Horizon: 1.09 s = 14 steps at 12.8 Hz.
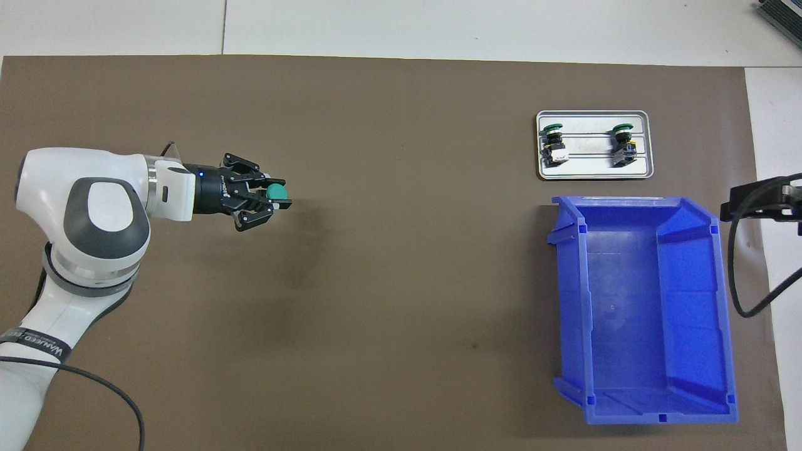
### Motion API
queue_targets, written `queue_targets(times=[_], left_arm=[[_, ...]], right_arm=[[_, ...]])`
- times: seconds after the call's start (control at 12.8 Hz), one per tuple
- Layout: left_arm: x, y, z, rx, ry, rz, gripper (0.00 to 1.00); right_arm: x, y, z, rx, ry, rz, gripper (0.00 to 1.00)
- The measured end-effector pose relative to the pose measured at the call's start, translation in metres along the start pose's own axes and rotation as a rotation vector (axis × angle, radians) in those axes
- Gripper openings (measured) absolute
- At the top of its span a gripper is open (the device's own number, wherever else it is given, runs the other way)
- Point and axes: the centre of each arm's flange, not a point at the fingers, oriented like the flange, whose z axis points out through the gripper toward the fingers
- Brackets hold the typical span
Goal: Place and press button with both arms
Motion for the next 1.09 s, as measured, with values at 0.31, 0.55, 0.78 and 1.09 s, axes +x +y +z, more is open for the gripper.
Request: queue_targets(times=[0.31,0.55,0.78,1.09], left_arm=[[-0.023,0.012,-0.007,-0.034,0.030,-0.006,0.40],[-0.036,0.019,-0.010,-0.042,0.029,-0.012,0.40],[-0.042,0.022,-0.013,-0.042,0.029,0.000,0.40],[-0.044,0.022,-0.014,-0.043,0.033,0.033,0.40]], right_arm=[[0.000,0.000,0.000,0.000,0.000,0.000,1.00],[0.000,0.000,0.000,0.000,0.000,0.000,1.00],[0.000,0.000,0.000,0.000,0.000,0.000,1.00],[0.000,0.000,0.000,0.000,0.000,0.000,1.00]])
